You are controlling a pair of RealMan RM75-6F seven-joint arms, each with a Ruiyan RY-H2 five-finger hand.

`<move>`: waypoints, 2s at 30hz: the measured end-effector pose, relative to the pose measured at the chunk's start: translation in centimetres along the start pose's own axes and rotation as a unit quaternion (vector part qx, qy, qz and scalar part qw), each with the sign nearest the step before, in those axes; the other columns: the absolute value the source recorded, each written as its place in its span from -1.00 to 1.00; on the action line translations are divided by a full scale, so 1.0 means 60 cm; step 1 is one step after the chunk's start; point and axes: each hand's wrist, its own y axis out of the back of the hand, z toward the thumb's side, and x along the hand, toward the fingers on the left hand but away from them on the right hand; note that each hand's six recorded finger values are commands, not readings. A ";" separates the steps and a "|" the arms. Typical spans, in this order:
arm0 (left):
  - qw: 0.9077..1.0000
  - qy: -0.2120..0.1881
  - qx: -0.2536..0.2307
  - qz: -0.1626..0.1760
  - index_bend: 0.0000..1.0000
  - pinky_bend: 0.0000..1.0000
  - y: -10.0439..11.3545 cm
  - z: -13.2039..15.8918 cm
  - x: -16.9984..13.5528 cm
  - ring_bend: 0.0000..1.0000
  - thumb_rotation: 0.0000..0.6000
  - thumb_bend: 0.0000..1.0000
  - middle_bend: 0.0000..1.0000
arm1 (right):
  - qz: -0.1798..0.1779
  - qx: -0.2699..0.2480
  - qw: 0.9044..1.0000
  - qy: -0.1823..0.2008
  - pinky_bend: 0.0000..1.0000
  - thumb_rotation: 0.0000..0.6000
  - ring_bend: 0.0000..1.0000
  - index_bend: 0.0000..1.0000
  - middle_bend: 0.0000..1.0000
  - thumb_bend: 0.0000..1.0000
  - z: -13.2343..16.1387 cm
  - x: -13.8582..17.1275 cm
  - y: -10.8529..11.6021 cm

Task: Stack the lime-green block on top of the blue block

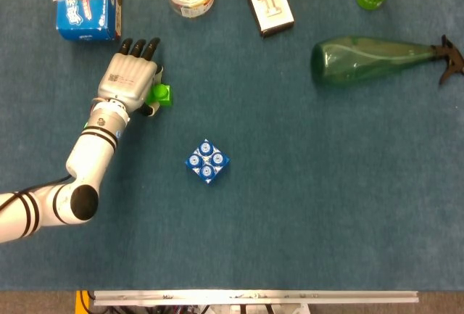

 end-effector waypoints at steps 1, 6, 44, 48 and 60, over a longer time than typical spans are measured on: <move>1.000 0.000 -0.001 0.001 -0.03 -0.97 0.000 0.000 0.000 -1.00 1.00 -0.43 -1.00 | 0.000 0.000 1.000 0.000 -0.03 1.00 -0.37 -0.02 -0.26 0.05 0.000 0.000 0.000; 1.000 -0.007 -0.006 0.005 0.00 -0.97 0.004 0.005 -0.008 -1.00 1.00 -0.42 -1.00 | -0.002 -0.002 1.000 0.000 -0.03 1.00 -0.37 -0.02 -0.26 0.05 -0.001 0.000 0.002; 0.972 -0.220 -0.023 0.076 0.04 -0.97 0.059 0.044 -0.254 -1.00 1.00 -0.42 -1.00 | -0.005 0.001 1.000 -0.009 -0.03 1.00 -0.37 -0.02 -0.26 0.05 -0.004 -0.001 0.002; 0.966 -0.242 -0.004 0.087 0.04 -0.97 0.048 0.047 -0.266 -1.00 1.00 -0.42 -1.00 | -0.007 -0.001 1.000 -0.010 -0.03 1.00 -0.37 -0.02 -0.26 0.05 -0.006 0.000 0.004; 0.956 -0.259 0.053 0.125 0.04 -0.97 0.031 0.058 -0.272 -1.00 1.00 -0.42 -1.00 | -0.015 -0.006 1.000 -0.014 -0.03 1.00 -0.37 -0.02 -0.26 0.05 -0.011 0.003 0.011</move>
